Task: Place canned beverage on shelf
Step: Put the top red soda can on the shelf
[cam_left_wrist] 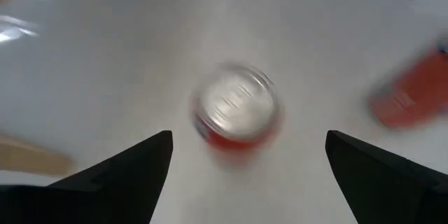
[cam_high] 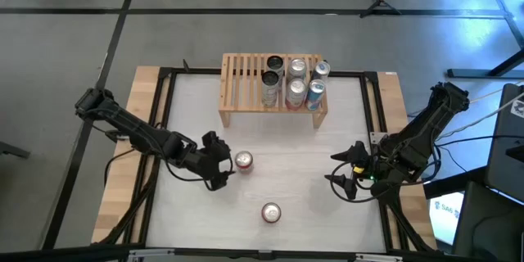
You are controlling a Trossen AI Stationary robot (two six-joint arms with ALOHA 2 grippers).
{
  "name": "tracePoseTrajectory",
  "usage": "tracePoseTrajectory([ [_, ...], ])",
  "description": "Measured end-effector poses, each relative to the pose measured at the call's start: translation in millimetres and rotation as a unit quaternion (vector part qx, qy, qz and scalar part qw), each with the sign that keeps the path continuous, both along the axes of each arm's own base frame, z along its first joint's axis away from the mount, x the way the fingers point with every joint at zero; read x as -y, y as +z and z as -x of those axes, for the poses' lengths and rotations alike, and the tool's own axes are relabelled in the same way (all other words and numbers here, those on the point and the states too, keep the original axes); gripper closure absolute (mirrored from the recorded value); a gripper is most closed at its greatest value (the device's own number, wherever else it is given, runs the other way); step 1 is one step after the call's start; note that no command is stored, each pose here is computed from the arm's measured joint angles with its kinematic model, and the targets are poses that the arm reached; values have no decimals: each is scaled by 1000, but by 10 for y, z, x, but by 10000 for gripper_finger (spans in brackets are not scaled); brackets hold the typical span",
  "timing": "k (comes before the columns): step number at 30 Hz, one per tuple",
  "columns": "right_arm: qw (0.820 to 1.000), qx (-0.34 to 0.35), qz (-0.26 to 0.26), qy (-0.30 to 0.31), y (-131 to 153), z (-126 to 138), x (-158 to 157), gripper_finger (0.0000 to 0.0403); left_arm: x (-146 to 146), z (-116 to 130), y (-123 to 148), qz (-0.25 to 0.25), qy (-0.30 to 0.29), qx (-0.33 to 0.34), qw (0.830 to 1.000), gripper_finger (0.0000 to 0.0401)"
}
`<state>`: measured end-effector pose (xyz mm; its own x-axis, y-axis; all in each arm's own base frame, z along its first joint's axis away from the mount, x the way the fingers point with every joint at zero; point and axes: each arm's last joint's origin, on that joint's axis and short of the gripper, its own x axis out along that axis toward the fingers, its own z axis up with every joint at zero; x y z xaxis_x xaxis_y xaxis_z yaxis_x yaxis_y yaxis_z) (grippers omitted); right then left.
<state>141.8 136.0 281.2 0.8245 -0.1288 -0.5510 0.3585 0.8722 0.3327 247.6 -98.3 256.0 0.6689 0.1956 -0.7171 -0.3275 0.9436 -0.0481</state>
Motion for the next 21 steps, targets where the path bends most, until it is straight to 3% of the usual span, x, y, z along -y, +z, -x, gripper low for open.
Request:
tracePoseTrajectory([
  [4, 1000, 0, 0, 0, 1, -1, 0, 42, 58, 34, -113, -38, 30, 45, 998, 35],
  [8, 1000, 4, 6, -5, 1, 1, 6, 42, 141, 73, -350, -5, 2, 78, 997, 35],
  [12, 1000, 2, 15, -9, -6, 7, 18, 42, 202, 72, -477, 96, -48, 109, 988, 35],
  [15, 1000, -1, 16, -7, -10, 10, 20, 42, 236, 55, -454, 161, -52, 119, 978, 35],
  [18, 1000, -1, 16, -7, -10, 10, 19, 42, 285, 27, -395, 236, -72, 133, 960, 35],
  [21, 1000, -1, 17, -8, -10, 10, 21, 42, 338, 18, -345, 274, -112, 141, 945, 35],
])
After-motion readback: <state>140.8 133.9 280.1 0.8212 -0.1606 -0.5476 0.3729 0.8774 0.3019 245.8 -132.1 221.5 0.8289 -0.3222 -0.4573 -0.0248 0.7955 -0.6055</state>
